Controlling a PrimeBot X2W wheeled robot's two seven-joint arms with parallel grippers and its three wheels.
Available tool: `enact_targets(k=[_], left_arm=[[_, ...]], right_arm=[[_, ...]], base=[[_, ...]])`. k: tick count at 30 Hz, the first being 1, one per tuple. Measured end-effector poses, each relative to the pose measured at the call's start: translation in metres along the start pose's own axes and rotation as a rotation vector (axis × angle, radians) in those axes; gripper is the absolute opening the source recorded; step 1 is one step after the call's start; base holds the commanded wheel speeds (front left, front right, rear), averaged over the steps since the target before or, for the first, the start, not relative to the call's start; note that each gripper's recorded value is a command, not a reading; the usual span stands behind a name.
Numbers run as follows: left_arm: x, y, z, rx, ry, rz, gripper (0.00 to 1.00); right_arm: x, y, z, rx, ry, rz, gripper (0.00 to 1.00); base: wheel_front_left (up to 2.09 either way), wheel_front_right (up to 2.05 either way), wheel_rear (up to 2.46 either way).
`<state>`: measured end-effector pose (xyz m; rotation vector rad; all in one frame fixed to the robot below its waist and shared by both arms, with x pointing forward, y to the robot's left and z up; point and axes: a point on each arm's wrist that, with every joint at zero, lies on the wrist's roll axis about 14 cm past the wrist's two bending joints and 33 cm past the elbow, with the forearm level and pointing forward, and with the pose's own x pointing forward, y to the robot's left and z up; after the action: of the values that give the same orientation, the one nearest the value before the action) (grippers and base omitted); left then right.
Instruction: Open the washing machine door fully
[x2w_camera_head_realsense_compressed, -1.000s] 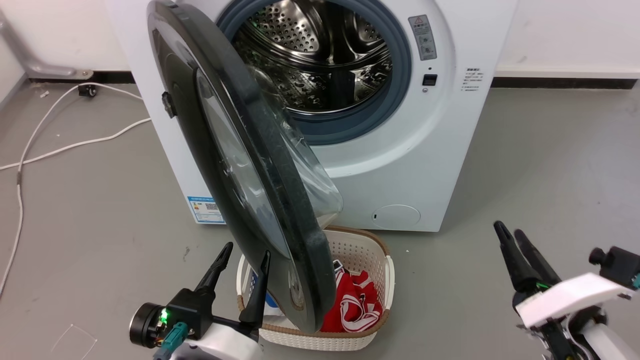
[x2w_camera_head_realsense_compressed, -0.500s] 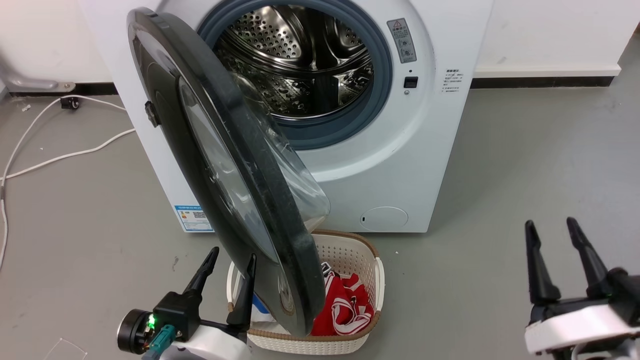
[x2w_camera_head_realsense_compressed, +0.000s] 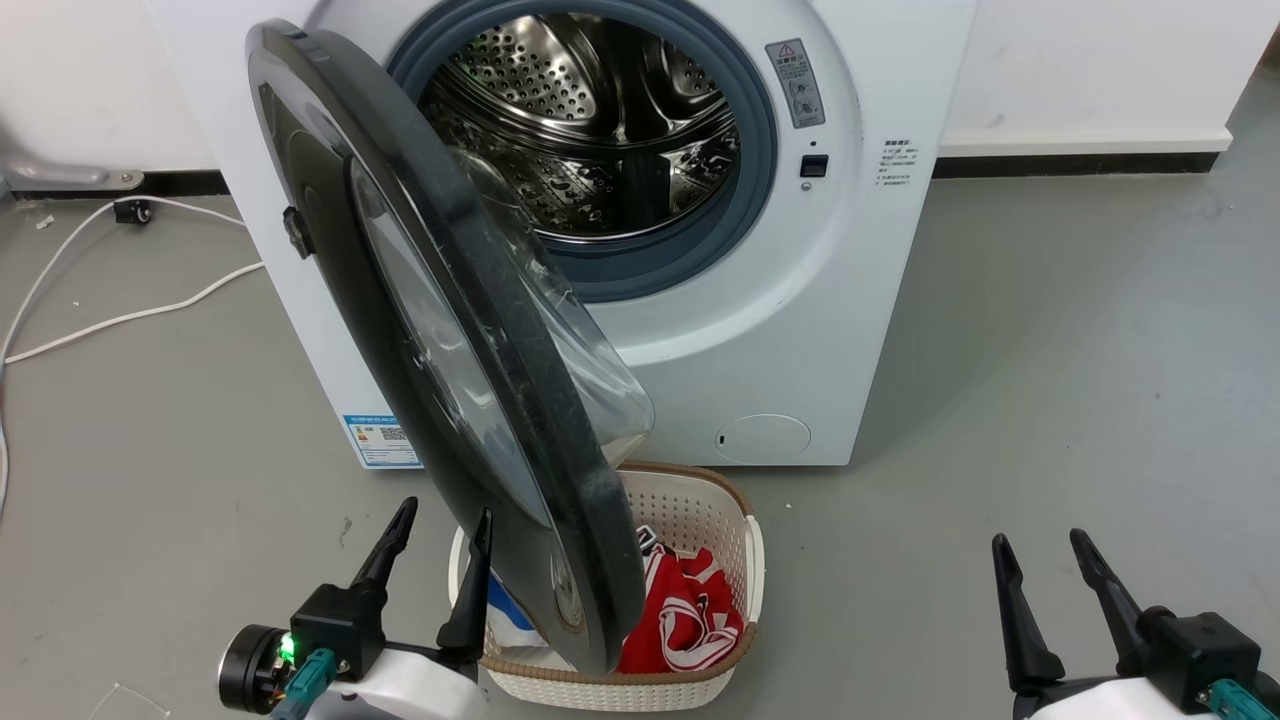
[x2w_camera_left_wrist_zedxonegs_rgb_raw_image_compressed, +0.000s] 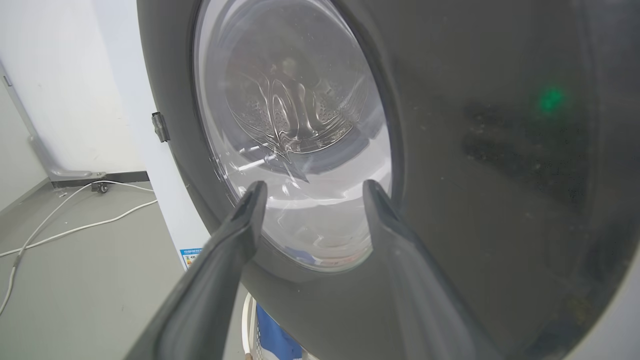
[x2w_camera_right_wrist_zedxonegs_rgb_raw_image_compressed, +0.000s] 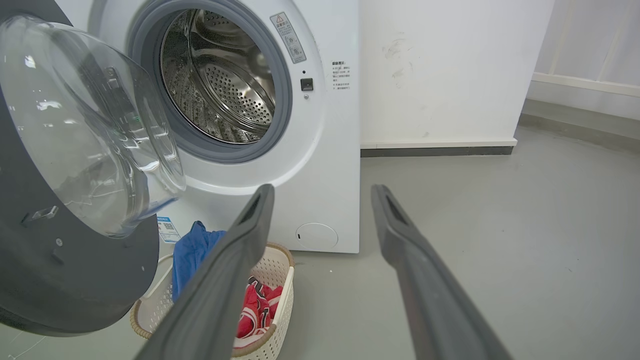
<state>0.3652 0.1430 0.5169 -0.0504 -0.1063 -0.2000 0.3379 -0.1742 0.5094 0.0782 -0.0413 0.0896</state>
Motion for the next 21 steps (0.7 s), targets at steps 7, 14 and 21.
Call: enact_targets(k=[7, 14, 21], left_arm=[[0.000, 0.001, 0.001, 0.007, -0.002, 0.001, 1.00], [0.000, 0.001, -0.001, 0.003, 0.002, 0.003, 0.00], [0.008, 0.012, 0.036, 0.016, -0.113, 0.056, 0.00]], right_arm=[[0.000, -0.001, -0.002, 0.008, 0.003, -0.006, 1.00], [0.002, -0.001, -0.001, 0.011, -0.001, -0.007, 1.00], [0.002, 0.000, -0.001, 0.012, -0.001, -0.005, 1.00]], base=[[0.00, 0.00, 0.00], [0.00, 0.00, 0.00], [0.00, 0.00, 0.00]])
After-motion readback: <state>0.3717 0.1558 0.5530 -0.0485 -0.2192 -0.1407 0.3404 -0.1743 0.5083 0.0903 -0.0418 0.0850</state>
